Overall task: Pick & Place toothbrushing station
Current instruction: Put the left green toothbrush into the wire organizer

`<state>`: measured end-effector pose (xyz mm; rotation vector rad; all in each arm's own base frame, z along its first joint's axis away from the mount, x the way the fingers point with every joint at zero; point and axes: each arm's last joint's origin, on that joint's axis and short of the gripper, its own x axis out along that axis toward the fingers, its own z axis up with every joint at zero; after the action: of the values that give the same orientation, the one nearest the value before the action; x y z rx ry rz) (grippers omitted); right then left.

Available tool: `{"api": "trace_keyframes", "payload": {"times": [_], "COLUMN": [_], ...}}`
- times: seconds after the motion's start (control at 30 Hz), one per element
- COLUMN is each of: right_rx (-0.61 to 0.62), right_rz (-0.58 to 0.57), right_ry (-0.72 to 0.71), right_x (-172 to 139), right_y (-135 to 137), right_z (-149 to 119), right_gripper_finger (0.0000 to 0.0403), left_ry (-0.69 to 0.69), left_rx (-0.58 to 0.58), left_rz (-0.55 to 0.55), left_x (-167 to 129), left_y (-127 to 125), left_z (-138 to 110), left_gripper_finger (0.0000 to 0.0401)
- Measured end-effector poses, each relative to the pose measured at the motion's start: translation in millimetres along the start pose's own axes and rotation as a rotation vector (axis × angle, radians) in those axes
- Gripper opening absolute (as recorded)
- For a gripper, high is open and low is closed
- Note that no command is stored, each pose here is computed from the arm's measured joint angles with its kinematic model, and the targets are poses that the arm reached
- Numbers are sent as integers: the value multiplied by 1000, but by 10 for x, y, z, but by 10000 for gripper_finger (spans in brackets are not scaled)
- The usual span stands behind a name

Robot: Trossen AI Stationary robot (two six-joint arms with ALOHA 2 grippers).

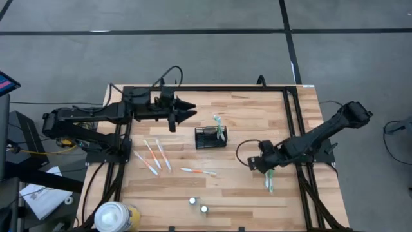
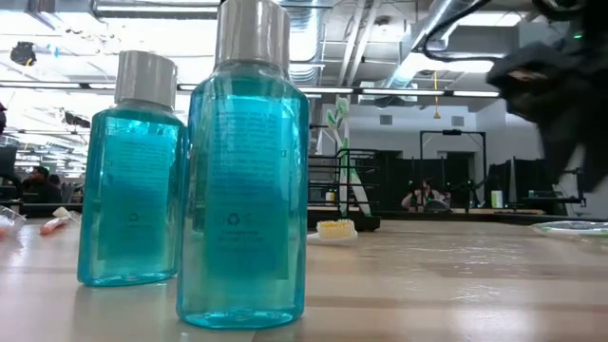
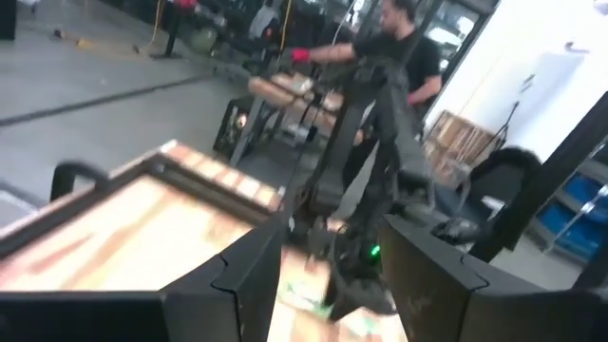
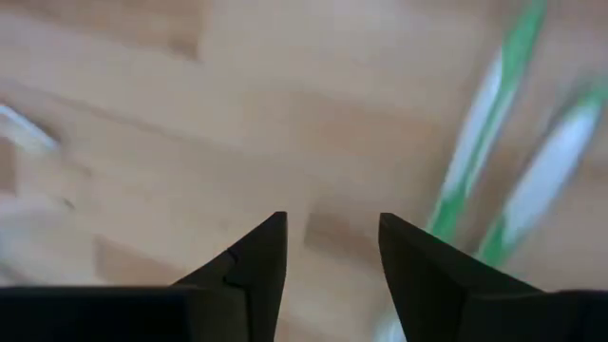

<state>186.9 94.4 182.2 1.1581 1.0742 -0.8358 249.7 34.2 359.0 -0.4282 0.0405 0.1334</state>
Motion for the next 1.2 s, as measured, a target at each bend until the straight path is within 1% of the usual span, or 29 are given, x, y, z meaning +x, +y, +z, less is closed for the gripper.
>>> {"api": "trace_keyframes", "payload": {"times": [0.1,0.17,0.33,0.5,0.67,0.9,1.2], "right_rx": [22,37,91,96,98,109,118], "right_rz": [-36,-45,-54,-83,-92,-100,-112], "right_ry": [86,113,134,153,154,140,125], "right_x": [22,12,-23,-14,34,77,163], "right_y": [-25,-16,-58,-94,-78,-69,-139], "right_z": [-137,-226,-382,-461,-481,-435,-392], "right_gripper_finger": [163,167,175,171,162,160,159], "left_ry": [6,28,41,50,50,46,51], "left_rx": [0,-1,-3,-6,-10,-11,-12], "left_rz": [-11,-4,-24,-23,-27,-18,-30], "left_x": [14,1,-9,-13,-17,-20,-23], "left_y": [13,42,92,151,200,236,258], "left_z": [-35,-79,-101,-109,-87,-71,-61], "left_gripper_finger": [172,172,172,171,172,172,172]}}
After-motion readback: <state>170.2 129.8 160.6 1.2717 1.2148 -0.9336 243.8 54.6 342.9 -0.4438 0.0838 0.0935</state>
